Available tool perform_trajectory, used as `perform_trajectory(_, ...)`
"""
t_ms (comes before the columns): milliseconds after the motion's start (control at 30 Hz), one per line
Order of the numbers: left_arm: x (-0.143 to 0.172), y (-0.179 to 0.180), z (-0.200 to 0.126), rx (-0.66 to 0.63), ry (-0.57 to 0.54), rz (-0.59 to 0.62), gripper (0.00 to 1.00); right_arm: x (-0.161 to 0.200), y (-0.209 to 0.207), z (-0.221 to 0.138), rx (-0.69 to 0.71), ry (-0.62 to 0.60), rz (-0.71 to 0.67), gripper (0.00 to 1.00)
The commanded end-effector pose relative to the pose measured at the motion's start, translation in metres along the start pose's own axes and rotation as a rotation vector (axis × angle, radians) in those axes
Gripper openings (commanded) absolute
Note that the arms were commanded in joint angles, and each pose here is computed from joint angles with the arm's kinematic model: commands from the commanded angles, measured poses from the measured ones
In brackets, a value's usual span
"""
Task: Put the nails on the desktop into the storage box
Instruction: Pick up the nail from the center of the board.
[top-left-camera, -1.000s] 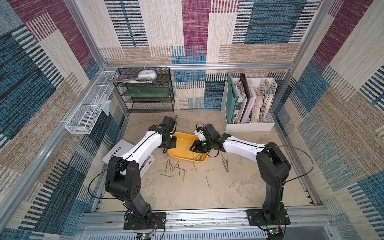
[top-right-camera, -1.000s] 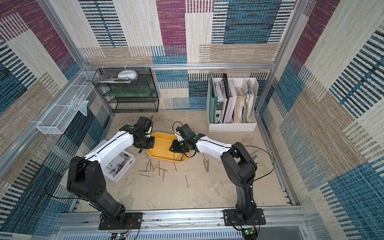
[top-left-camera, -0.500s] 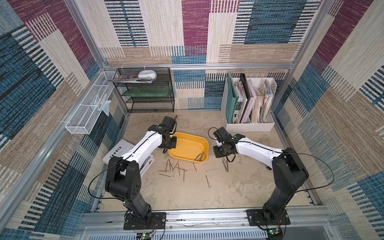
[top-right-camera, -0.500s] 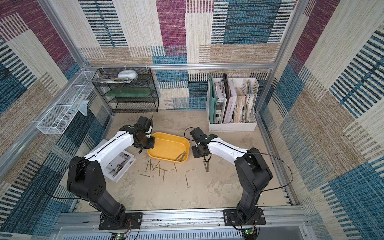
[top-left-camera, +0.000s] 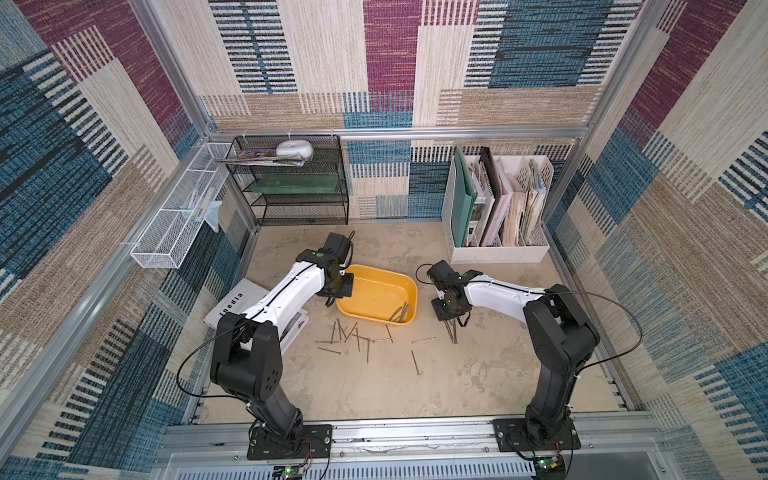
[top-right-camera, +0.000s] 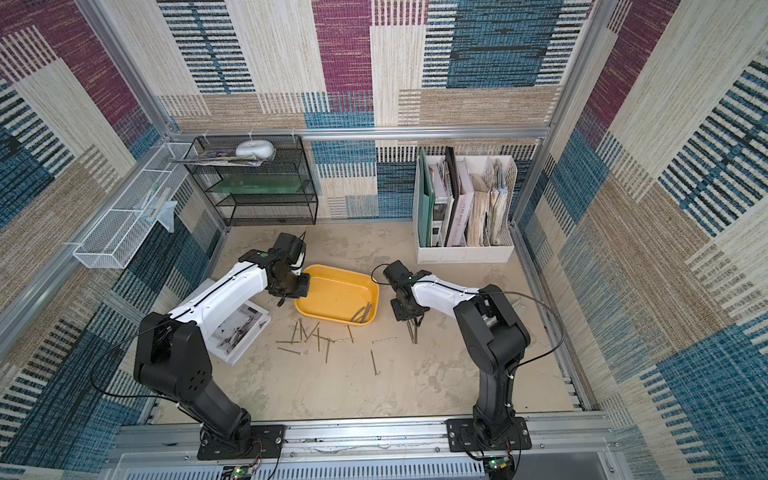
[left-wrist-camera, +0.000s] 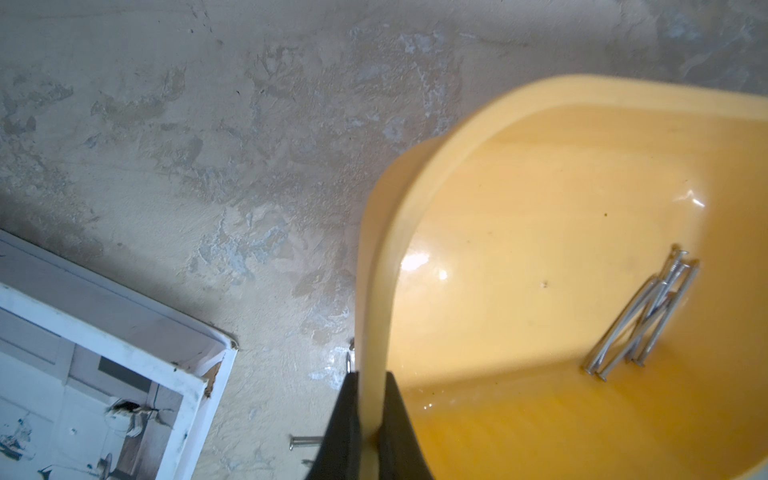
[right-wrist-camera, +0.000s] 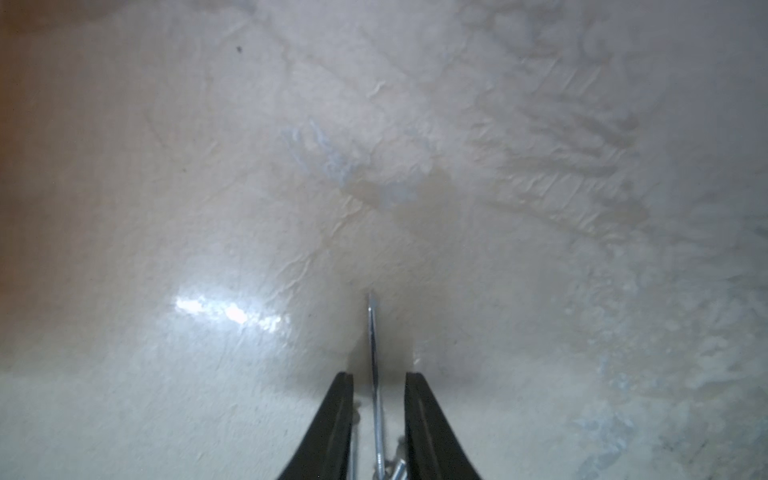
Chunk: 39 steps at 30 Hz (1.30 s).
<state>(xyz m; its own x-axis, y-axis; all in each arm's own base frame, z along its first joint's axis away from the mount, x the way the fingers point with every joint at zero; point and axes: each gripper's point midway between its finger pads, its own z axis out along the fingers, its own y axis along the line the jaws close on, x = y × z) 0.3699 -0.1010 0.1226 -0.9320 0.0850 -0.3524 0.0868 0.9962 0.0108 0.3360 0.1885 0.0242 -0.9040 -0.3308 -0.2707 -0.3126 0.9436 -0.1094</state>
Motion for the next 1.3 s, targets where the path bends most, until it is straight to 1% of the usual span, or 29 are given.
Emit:
perform_trajectory(0,-0.004,0.001,-0.002,-0.006,-0.01,0.007,0.0,-0.005,-0.002,0.003,0.001,-0.007,-0.012,0.28)
perform_trajectory(100,-0.004,0.001,-0.001,-0.008,-0.008,0.007,0.0,-0.005,-0.001,0.009,-0.01,0.011,-0.018,0.27)
perform_trajectory(233,-0.003,0.001,-0.001,-0.009,-0.006,0.009,0.0,0.004,0.004,0.019,-0.037,0.063,-0.023,0.22)
perform_trajectory(433,-0.004,0.0,0.0,-0.006,-0.003,0.011,0.0,0.02,0.005,0.03,-0.055,0.126,-0.006,0.16)
perform_trajectory(467,-0.004,0.0,0.0,-0.006,-0.003,0.012,0.0,0.022,0.004,0.032,-0.054,0.134,-0.005,0.14)
perform_trajectory(533,-0.003,0.001,0.0,-0.008,-0.001,0.012,0.0,0.022,0.003,0.035,-0.047,0.143,-0.007,0.03)
perform_trajectory(567,-0.004,0.001,0.0,-0.008,-0.002,0.01,0.0,0.021,0.003,0.035,-0.044,0.142,-0.007,0.0)
perform_trajectory(667,-0.003,0.001,0.001,-0.007,-0.001,0.012,0.0,0.014,0.002,0.037,-0.038,0.131,-0.001,0.0)
perform_trajectory(767,-0.003,0.001,0.001,-0.008,0.002,0.012,0.0,-0.001,-0.002,0.034,-0.04,0.1,0.014,0.0)
perform_trajectory(833,-0.002,0.0,0.003,-0.008,0.006,0.012,0.0,-0.014,-0.004,0.027,-0.043,0.067,0.028,0.0)
perform_trajectory(933,-0.003,0.0,0.002,-0.007,0.006,0.012,0.0,-0.038,-0.009,0.006,-0.061,-0.008,0.063,0.0)
perform_trajectory(1000,-0.002,0.001,0.003,-0.009,0.007,0.013,0.0,-0.057,-0.014,-0.016,-0.074,-0.075,0.088,0.0)
perform_trajectory(1100,-0.003,0.001,0.002,-0.011,0.005,0.011,0.0,-0.074,-0.017,-0.044,-0.094,-0.142,0.108,0.0)
perform_trajectory(1200,-0.002,0.001,0.002,-0.012,0.005,0.01,0.0,-0.086,-0.014,-0.072,-0.139,-0.198,0.127,0.0)
perform_trajectory(1267,-0.003,0.002,0.002,-0.013,0.005,0.01,0.0,-0.093,-0.007,-0.09,-0.202,-0.24,0.148,0.0)
